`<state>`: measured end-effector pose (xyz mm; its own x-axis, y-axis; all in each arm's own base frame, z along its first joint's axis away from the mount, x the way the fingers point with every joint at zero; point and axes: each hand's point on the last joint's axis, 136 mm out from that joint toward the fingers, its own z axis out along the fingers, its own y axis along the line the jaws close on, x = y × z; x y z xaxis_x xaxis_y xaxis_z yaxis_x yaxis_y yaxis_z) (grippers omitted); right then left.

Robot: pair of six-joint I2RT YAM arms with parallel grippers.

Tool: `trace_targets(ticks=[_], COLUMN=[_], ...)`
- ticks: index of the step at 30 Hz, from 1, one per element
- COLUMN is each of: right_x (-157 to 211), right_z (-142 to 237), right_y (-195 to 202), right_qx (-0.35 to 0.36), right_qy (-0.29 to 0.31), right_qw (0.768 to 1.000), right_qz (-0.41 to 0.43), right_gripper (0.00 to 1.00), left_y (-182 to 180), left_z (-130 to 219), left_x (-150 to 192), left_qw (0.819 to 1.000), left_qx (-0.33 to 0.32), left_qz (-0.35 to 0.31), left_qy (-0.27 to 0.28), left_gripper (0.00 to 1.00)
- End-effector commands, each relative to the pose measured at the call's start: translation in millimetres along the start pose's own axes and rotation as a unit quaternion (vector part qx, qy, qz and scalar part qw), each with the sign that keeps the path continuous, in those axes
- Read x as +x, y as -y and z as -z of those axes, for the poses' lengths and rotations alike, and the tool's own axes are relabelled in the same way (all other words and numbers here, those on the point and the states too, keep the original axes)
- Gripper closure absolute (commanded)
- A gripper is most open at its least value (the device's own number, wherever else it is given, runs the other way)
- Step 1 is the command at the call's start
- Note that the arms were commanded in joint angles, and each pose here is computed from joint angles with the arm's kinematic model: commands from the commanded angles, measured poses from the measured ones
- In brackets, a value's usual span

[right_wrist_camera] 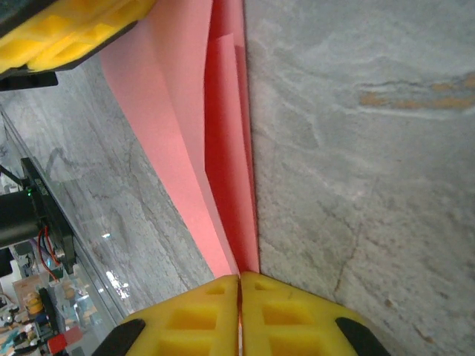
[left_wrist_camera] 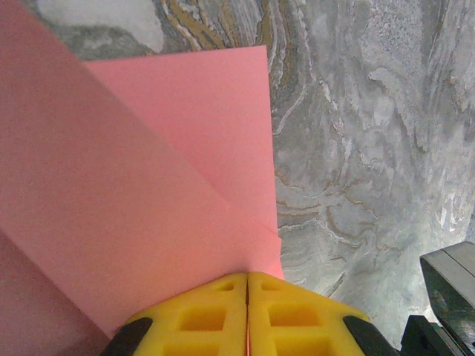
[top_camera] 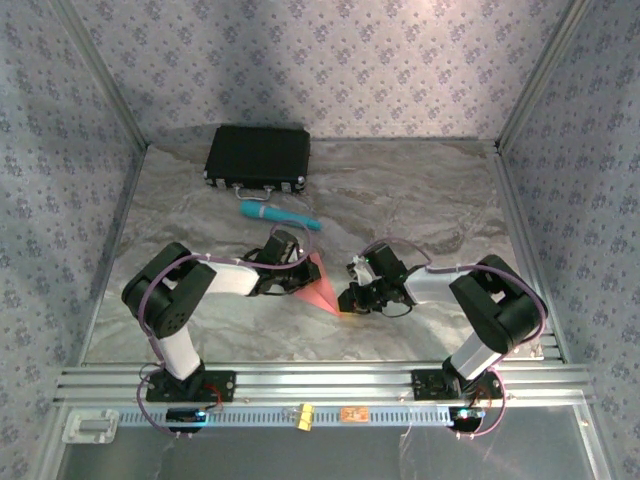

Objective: Fold a paper plane with a square sheet of paper (pick it up from the middle)
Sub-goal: Fourth fold the wing at the center of the table.

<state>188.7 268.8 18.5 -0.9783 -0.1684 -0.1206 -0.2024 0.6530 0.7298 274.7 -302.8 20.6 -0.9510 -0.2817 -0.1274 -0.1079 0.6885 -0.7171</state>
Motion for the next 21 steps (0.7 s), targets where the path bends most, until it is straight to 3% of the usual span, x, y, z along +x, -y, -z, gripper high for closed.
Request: trace_targets(ticks=[1, 8, 17, 21], right_x=[29.8, 32.7, 34.6, 36.0], right_z=[1.9, 3.9, 4.0, 6.5], right_y=[24.0, 28.3, 29.7, 28.5], right_qx=[0.038, 0.05, 0.056, 0.056], right_qy=[-0.039, -0.039, -0.041, -0.041], right_qw=[0.998, 0.997, 0.996, 0.996], right_qz=[-0.042, -0.048, -0.051, -0.053], right_gripper=[0.87, 0.86, 0.92, 0.87], left_y=[-28.1, -27.3, -27.4, -26.9], left_z=[-5.5, -4.9, -5.9, -6.0], left_x=[5.8, 5.4, 6.2, 6.5], left_qw=[0.999, 0.999, 0.999, 0.999], left_qx=[-0.045, -0.044, -0.043, -0.043], left_qz=[0.009, 0.009, 0.009, 0.009], left_qy=[-0.009, -0.008, -0.01, -0.011], left_gripper=[0.91, 0.92, 0.91, 0.91])
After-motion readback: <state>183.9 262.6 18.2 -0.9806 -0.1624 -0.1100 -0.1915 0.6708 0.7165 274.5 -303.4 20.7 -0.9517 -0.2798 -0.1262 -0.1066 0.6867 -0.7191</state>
